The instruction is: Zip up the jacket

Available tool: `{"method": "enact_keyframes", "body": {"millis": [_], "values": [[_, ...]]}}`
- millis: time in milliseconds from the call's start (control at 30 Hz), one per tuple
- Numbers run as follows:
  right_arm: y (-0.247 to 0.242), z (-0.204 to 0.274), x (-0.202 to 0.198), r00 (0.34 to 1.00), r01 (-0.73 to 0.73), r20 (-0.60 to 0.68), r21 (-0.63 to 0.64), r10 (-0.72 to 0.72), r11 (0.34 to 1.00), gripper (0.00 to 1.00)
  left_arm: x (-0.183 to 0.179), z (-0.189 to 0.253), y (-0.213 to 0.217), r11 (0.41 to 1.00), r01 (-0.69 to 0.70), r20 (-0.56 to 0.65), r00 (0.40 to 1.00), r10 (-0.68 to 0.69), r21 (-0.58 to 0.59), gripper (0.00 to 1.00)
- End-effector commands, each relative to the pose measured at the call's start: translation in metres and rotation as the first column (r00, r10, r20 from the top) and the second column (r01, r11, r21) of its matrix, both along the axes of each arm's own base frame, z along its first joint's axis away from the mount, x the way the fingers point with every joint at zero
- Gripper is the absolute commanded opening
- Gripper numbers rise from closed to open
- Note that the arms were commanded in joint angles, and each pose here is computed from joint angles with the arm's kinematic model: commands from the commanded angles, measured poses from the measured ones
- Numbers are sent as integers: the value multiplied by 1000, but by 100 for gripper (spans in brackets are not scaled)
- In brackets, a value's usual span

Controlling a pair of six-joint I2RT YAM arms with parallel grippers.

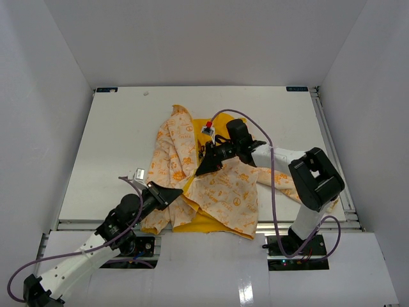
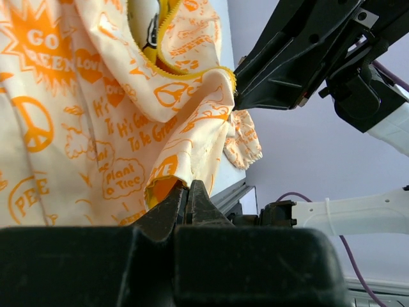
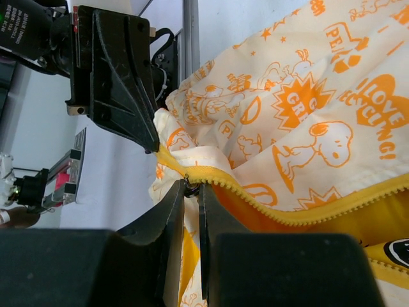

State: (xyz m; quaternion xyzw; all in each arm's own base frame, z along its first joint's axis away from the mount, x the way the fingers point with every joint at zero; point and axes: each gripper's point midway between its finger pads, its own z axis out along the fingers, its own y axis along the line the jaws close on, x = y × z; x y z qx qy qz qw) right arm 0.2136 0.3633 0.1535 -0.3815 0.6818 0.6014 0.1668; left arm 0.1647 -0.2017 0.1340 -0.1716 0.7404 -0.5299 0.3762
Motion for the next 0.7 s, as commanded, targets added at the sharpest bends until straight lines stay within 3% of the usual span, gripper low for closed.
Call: {"method": "enact_keyframes", "body": {"millis": [0,333,667], "values": [[4,9,55,989,105,98,44,-109,993,8,-10,-33,11,997,-22,-164,986,34,74,0],[-13,-24,141,982,188,21,-19,-187,982,8,-15,0,17,995,-17,-141,990,31,95,0],[-56,-9,233,958,286,35,12,-286,958,8,-6,1,38,981,-125,-112,983,142,149,0]]}}
